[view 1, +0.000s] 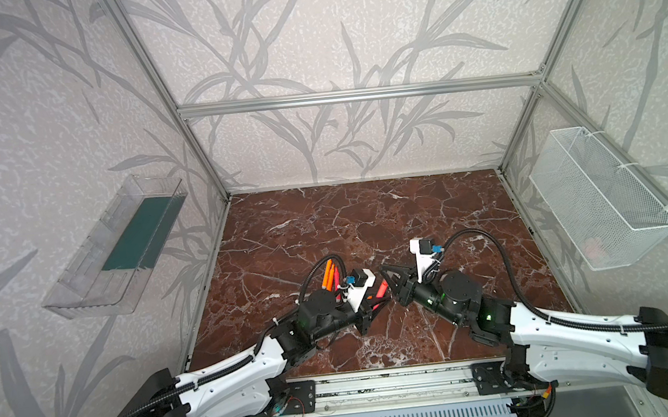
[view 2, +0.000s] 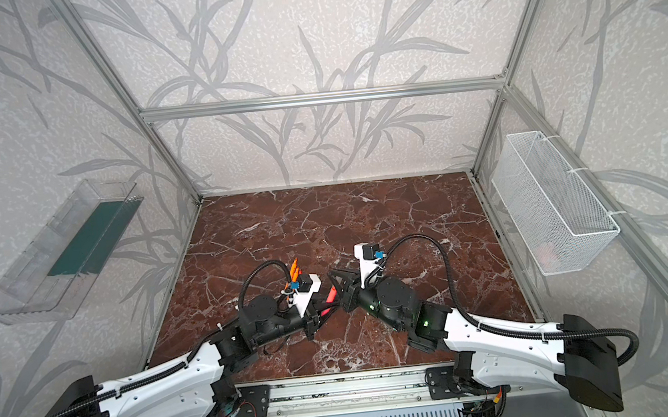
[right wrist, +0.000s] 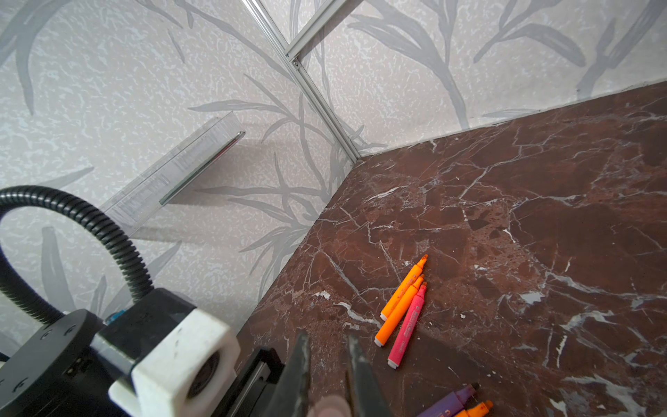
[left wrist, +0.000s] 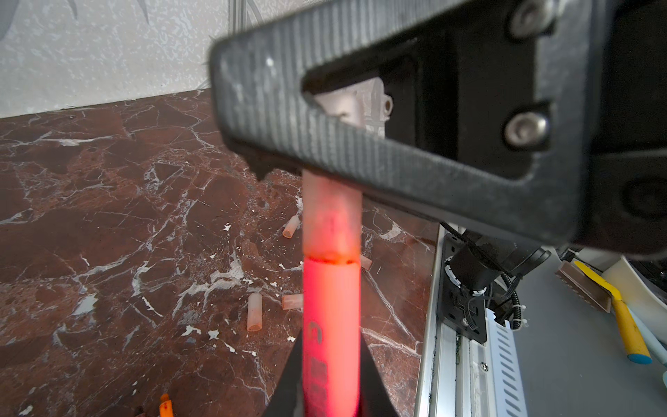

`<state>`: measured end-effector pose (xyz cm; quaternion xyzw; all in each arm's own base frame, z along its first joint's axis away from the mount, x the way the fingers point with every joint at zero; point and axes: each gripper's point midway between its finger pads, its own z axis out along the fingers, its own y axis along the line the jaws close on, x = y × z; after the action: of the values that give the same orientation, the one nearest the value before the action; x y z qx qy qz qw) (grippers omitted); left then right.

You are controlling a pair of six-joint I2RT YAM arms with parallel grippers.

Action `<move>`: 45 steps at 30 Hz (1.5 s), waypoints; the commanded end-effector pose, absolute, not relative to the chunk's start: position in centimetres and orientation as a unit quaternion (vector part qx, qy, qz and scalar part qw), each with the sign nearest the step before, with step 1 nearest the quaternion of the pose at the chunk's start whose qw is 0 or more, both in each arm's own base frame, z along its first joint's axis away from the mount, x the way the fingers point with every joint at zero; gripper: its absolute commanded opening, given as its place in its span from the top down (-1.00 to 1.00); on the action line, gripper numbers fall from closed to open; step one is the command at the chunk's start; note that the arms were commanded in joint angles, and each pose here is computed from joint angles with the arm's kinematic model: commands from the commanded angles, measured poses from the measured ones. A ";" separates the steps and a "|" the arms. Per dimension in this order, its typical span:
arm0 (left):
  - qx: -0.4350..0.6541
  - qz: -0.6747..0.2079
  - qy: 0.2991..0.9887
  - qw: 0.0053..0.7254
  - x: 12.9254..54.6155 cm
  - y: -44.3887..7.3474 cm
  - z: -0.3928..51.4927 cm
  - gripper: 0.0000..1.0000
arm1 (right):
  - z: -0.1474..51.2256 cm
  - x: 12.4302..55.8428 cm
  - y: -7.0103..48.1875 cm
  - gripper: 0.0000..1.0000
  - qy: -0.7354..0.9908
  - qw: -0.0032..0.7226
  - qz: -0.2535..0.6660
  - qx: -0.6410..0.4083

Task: Insert the pens into the pen caps
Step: 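Press the cap further onto the highlighter while the left gripper holds it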

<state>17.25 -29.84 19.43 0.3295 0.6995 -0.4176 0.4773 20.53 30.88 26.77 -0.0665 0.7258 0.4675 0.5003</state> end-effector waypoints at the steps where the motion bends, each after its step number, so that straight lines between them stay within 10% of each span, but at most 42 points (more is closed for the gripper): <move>1: 0.305 -0.409 0.677 0.531 18.9 -29.7 22.3 1.00 | 26.5 19.9 31.7 1.00 0.720 0.493 0.481 -0.084; 33: 0.183 -0.383 0.652 0.629 27.4 -22.3 31.6 1.00 | 19.9 12.6 37.3 1.00 0.709 0.438 0.511 -0.210; 45: 0.157 -0.285 0.678 0.659 29.4 -20.8 30.3 1.00 | 15.9 13.2 38.0 1.00 0.819 0.380 0.419 -0.101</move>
<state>20.61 -26.16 18.75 0.3504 0.7309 -0.3888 0.4380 22.36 33.63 25.10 0.0662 0.7156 0.4426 0.5363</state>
